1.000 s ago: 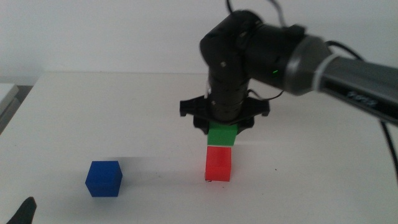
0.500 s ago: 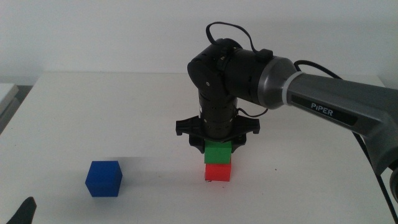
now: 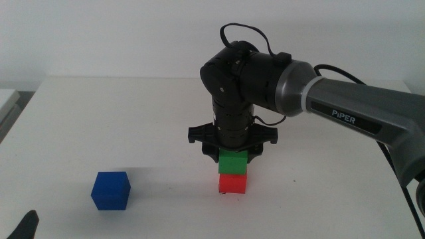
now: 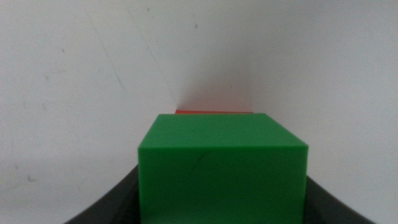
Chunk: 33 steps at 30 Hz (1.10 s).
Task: Stack red cubes first, then green, then blue cubes in a specific spot.
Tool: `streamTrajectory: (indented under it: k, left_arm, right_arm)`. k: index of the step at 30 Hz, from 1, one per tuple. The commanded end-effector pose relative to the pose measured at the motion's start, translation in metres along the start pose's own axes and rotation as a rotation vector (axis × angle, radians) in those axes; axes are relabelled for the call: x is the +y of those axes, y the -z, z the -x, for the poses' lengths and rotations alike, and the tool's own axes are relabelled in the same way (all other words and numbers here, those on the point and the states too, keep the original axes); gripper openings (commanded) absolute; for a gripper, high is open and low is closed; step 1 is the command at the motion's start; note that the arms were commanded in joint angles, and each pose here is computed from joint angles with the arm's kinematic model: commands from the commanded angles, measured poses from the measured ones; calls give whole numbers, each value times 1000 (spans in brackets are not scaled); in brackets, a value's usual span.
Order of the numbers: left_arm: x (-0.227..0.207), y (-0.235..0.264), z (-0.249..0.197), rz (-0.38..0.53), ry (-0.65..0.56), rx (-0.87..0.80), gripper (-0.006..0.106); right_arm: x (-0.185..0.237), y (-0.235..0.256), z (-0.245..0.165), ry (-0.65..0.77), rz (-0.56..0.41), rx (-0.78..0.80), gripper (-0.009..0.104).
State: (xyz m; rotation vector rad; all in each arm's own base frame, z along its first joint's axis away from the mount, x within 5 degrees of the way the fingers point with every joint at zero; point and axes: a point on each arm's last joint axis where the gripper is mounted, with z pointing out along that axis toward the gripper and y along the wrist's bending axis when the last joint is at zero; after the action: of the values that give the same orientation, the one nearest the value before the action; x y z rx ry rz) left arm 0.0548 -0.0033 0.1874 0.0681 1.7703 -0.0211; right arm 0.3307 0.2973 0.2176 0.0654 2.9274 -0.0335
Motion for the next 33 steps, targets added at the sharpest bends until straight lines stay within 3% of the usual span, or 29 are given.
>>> streamTrajectory:
  k: [1,9,10,16,19,24,27,33]
  left_arm:
    - [0,0,1,2,3,-16,94]
    - [0,0,1,2,3,-16,94]
    - [0,0,1,2,3,-16,94]
    - [0,0,1,2,3,-16,94]
    - [0,0,1,2,3,-16,94]
    - [0,0,1,2,3,-16,94]
    - [0,0,1,2,3,-16,94]
    - [0,0,1,2,3,-16,94]
  right_arm:
    - [-2,3,2,-10,-13,-18,1]
    - [-1,3,2,-27,-10,-14,1]
    - [-1,3,2,-17,-10,-14,54]
    - [-2,3,2,-14,-11,-16,83]
    - [-2,35,-2,24,36,-69,83]
    - [-21,133,-26,125,161,-254,83]
    - [-52,163,-48,124,167,-305,83]
    - [-130,172,-100,206,116,-317,83]
